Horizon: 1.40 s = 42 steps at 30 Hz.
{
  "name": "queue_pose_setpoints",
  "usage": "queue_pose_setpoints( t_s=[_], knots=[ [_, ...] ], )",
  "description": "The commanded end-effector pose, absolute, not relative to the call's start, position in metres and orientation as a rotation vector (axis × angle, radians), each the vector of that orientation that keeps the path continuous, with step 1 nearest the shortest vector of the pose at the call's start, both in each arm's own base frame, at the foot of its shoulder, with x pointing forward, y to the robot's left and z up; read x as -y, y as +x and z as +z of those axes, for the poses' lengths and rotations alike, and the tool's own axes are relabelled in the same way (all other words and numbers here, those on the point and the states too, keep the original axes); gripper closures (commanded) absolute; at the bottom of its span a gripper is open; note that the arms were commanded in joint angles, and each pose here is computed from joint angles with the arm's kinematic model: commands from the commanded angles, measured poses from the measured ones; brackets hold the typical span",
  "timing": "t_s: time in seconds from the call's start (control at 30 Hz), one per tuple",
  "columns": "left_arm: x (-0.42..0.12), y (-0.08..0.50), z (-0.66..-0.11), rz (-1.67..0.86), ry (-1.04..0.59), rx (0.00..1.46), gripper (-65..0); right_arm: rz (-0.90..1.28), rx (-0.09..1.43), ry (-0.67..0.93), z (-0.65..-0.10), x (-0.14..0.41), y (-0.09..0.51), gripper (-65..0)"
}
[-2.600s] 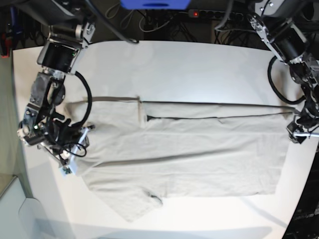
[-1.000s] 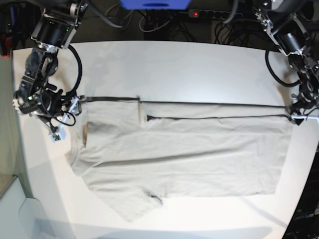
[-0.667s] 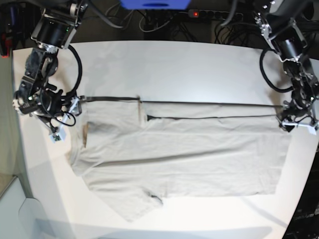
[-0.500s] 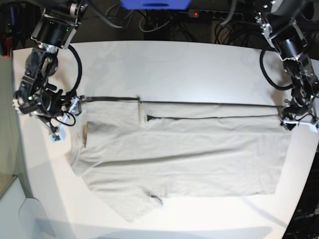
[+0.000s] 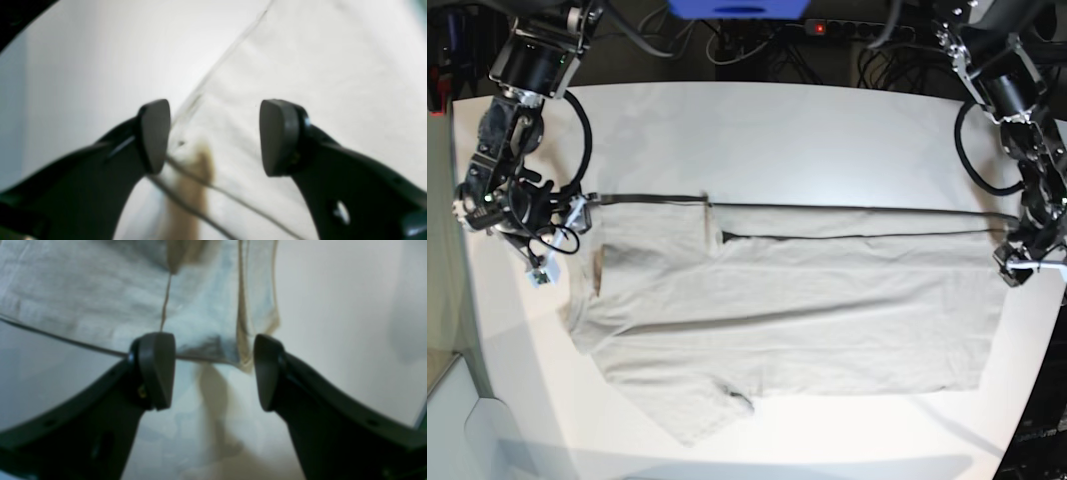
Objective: Layout the t-shirt on the table in an organized manner, then fold the t-shirt properly
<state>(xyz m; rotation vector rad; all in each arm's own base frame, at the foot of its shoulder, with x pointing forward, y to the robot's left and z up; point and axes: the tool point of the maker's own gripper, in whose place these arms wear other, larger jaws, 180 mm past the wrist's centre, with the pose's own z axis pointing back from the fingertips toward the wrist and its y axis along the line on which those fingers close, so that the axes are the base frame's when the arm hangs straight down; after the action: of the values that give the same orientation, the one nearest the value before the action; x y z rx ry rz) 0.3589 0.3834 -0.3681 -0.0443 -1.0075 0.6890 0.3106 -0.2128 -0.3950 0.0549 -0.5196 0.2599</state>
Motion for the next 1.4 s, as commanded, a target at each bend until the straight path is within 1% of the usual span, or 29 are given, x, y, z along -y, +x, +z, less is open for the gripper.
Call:
queue_pose_setpoints(
  t_s=[0.0, 0.17, 0.5, 0.67, 0.87, 0.97, 1.1, 1.17, 1.37],
  knots=[
    [-0.39, 0.367, -0.348, 0.693, -0.05, 1.059, -40.8, 0.275, 0.567, 0.041, -0.382, 0.217, 0.322, -38.1],
    [-0.392, 0.361, -0.349, 0.679, -0.06, 1.004, -40.8, 0.275, 0.567, 0.04, -0.382, 0.217, 0.321, -38.1],
    [-0.411, 0.313, -0.369, 0.626, 0.036, 0.913, -40.8, 0.273, 0.567, 0.041, -0.382, 0.217, 0.321, -38.1],
    [-0.413, 0.302, -0.379, 0.626, 0.059, 0.882, -40.8, 0.273, 0.567, 0.043, -0.382, 0.216, 0.321, -38.1],
    [-0.42, 0.3, -0.381, 0.578, 0.154, 0.854, -40.8, 0.276, 0.567, 0.045, -0.382, 0.215, 0.321, -38.1],
    [-0.418, 0.309, -0.376, 0.579, 0.153, 0.885, -40.8, 0.274, 0.566, 0.045, -0.382, 0.215, 0.321, -38.1],
    [-0.417, 0.307, -0.39, 0.601, 0.137, 0.853, -40.8, 0.273, 0.566, 0.044, -0.382, 0.216, 0.321, -38.1],
    [-0.417, 0.314, -0.393, 0.614, 0.125, 0.862, -40.8, 0.273, 0.565, 0.043, -0.383, 0.217, 0.321, -38.1],
    [-0.418, 0.312, -0.408, 0.641, 0.116, 0.846, -40.8, 0.274, 0.563, 0.034, -0.382, 0.221, 0.321, -38.1]
  ],
)
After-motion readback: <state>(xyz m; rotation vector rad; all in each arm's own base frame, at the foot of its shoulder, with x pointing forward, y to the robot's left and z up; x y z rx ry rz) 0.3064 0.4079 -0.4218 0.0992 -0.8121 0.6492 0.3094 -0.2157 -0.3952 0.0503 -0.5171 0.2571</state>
